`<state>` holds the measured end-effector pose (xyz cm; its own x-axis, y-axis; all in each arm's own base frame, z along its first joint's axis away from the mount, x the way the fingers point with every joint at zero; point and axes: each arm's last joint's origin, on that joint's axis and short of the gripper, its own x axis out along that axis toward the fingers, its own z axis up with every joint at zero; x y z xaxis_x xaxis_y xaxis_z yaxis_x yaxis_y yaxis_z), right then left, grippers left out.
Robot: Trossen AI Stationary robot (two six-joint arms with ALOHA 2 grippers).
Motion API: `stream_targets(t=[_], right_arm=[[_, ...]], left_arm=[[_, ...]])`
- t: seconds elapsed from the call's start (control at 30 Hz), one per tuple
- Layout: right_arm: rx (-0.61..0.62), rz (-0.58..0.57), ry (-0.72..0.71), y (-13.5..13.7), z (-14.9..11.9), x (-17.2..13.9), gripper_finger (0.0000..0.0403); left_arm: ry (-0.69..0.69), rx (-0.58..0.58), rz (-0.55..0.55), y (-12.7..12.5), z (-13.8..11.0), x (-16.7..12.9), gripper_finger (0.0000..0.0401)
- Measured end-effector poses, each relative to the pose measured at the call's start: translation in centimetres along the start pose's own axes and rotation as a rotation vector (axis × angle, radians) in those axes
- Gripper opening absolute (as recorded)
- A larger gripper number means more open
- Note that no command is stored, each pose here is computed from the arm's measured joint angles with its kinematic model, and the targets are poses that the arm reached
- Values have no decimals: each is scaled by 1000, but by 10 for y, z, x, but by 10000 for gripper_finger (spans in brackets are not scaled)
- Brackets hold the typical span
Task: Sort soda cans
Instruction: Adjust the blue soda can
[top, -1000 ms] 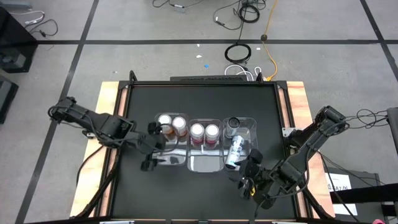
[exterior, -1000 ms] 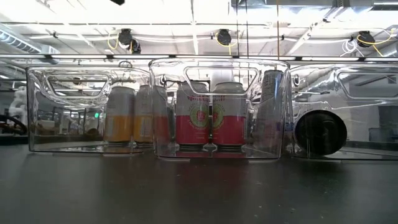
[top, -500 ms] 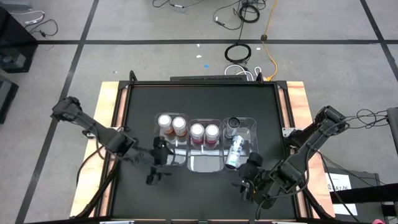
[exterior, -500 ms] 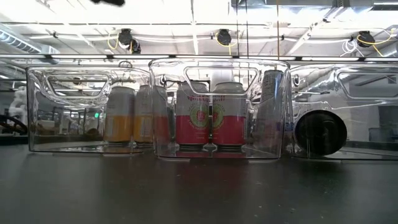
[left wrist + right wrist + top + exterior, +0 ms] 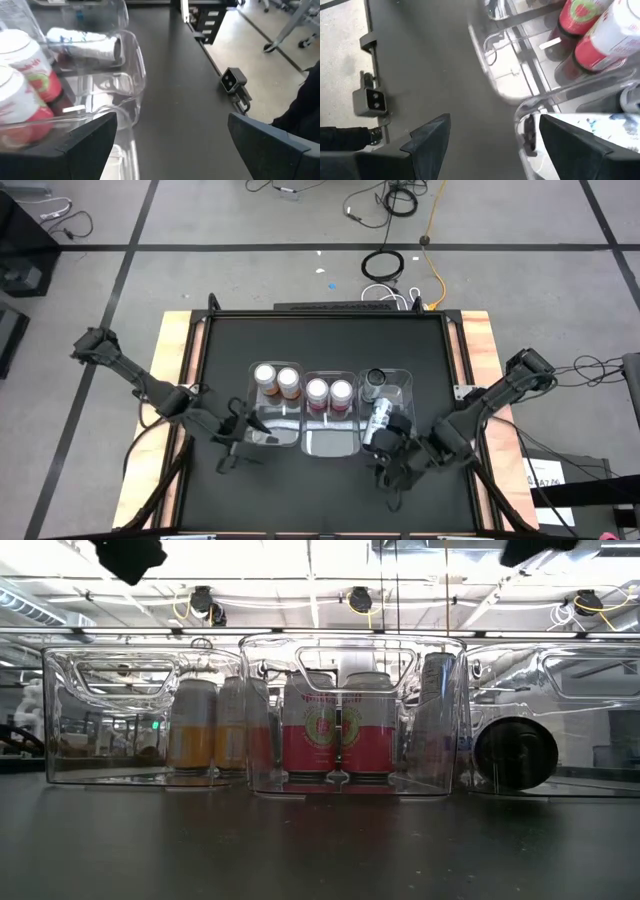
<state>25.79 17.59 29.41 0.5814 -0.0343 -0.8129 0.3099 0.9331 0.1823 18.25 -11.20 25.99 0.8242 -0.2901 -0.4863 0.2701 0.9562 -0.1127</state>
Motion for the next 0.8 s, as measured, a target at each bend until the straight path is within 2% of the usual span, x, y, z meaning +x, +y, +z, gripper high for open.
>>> stream_targets(t=[0.23, 0.43, 0.6, 0.73, 0.8], right_arm=[[-82, 14, 13, -27, 32, 9, 298], [-152, 21, 55, -51, 53, 16, 298], [-176, 8, 51, -67, 77, 5, 298], [-235, -21, 51, -82, 93, -8, 298], [-275, -31, 99, -90, 96, -11, 298]], left_arm=[[-27, 31, 12, 19, -30, -35, 389], [-37, 49, 20, 29, -45, -63, 389], [-37, 52, 21, 37, -58, -85, 389], [-121, 35, 7, 40, -62, -98, 389], [-142, 30, 17, 42, -64, -101, 389]])
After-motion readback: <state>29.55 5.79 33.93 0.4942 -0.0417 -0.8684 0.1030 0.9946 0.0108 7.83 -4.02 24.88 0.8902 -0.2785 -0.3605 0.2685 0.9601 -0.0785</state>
